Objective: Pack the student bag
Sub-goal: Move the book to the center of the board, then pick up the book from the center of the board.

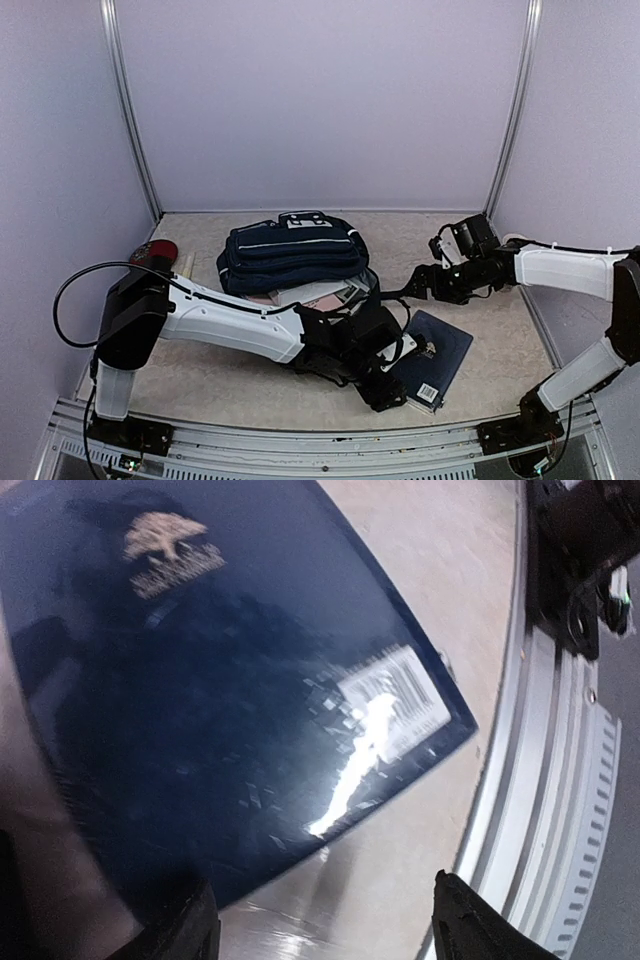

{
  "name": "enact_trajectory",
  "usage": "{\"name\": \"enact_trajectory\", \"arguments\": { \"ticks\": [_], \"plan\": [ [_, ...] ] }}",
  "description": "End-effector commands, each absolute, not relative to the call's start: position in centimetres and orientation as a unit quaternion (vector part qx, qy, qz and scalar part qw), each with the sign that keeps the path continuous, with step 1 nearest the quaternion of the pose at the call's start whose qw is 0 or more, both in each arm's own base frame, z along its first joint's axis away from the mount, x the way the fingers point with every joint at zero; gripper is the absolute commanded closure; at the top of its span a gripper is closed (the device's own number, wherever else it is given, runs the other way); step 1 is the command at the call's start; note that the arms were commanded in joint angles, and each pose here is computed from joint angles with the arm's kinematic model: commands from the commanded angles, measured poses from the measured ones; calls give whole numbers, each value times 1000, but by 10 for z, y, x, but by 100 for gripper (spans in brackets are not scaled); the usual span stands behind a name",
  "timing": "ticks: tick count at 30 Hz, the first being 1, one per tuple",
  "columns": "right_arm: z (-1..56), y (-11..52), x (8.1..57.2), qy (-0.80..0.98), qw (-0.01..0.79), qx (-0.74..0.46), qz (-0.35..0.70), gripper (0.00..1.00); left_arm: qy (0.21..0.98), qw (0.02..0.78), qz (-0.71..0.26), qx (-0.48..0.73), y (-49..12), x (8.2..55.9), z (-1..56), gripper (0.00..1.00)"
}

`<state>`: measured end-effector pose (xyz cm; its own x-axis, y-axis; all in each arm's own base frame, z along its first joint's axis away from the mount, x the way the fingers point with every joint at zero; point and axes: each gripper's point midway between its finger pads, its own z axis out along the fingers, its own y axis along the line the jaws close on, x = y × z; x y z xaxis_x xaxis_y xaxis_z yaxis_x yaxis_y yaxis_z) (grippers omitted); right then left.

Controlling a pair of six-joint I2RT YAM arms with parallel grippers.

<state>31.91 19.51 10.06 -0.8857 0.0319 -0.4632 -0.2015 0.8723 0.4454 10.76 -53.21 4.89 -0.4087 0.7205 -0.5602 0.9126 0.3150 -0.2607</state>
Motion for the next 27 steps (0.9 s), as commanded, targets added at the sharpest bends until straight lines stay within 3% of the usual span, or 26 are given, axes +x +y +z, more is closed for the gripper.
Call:
{"name": "enact_trajectory", "arguments": {
  "ticks": [1,8,10,14,27],
  "plan": [
    [82,124,295,972,214,41,89,3,813,227,-309,438,-539,149,81,29],
    [70,101,250,976,178,99,76,1,805,275,-329,410,-548,171,110,28],
    [69,100,241,976,171,110,83,1,812,265,-336,396,-551,182,102,29],
    [62,100,226,976,149,125,98,0,851,201,-361,325,-554,204,71,40],
    [30,152,213,955,106,109,256,2,864,149,-368,310,-567,198,29,41]
  ]
}}
